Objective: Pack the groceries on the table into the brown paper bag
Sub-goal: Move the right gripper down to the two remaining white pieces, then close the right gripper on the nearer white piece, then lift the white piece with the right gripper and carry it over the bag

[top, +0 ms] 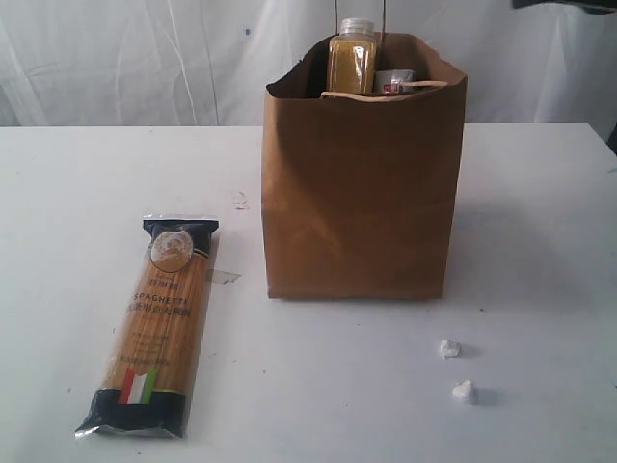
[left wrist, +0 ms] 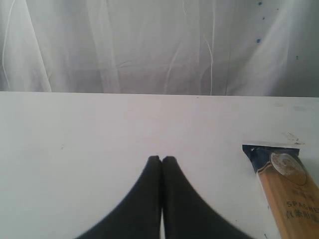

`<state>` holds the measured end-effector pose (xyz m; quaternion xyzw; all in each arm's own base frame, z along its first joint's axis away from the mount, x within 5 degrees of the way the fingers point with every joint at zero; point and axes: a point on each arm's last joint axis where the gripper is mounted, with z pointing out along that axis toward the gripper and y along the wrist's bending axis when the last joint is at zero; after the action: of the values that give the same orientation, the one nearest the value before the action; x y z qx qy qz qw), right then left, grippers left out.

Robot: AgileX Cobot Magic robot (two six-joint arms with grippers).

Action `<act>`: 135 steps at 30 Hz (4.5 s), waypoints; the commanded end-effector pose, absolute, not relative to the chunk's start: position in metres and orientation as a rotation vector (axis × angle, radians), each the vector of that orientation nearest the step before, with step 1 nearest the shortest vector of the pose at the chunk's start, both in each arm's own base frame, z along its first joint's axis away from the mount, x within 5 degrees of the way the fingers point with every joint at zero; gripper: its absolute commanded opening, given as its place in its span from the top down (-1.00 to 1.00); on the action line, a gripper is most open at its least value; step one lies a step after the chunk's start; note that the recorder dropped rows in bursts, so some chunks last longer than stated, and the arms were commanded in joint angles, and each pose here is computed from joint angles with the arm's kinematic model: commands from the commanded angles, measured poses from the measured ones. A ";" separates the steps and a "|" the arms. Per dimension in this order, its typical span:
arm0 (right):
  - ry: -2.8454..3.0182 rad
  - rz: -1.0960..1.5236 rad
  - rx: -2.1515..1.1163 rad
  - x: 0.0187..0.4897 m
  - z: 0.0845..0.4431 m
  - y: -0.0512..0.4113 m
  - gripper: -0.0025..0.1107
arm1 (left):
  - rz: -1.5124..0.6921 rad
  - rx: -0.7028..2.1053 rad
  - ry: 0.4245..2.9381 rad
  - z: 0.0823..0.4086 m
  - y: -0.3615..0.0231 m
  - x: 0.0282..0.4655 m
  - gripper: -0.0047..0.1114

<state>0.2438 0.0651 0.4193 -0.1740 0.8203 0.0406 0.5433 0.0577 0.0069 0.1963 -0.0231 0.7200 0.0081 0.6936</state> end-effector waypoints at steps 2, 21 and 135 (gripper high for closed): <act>1.948 -0.102 -0.231 0.215 0.411 0.036 0.96 | 0.018 -0.035 1.605 0.195 0.006 0.058 0.91; 2.367 0.150 -0.114 0.180 0.250 0.043 0.96 | 0.018 -0.035 1.605 0.195 0.006 0.058 0.91; 1.582 0.877 -0.108 0.112 0.411 0.071 0.96 | 0.018 -0.035 1.605 0.195 0.006 0.058 0.91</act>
<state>0.1064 0.0682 0.3841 -0.0547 0.7049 0.3652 0.6056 0.0577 0.0069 0.1963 -0.0231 0.7200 0.0081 0.6936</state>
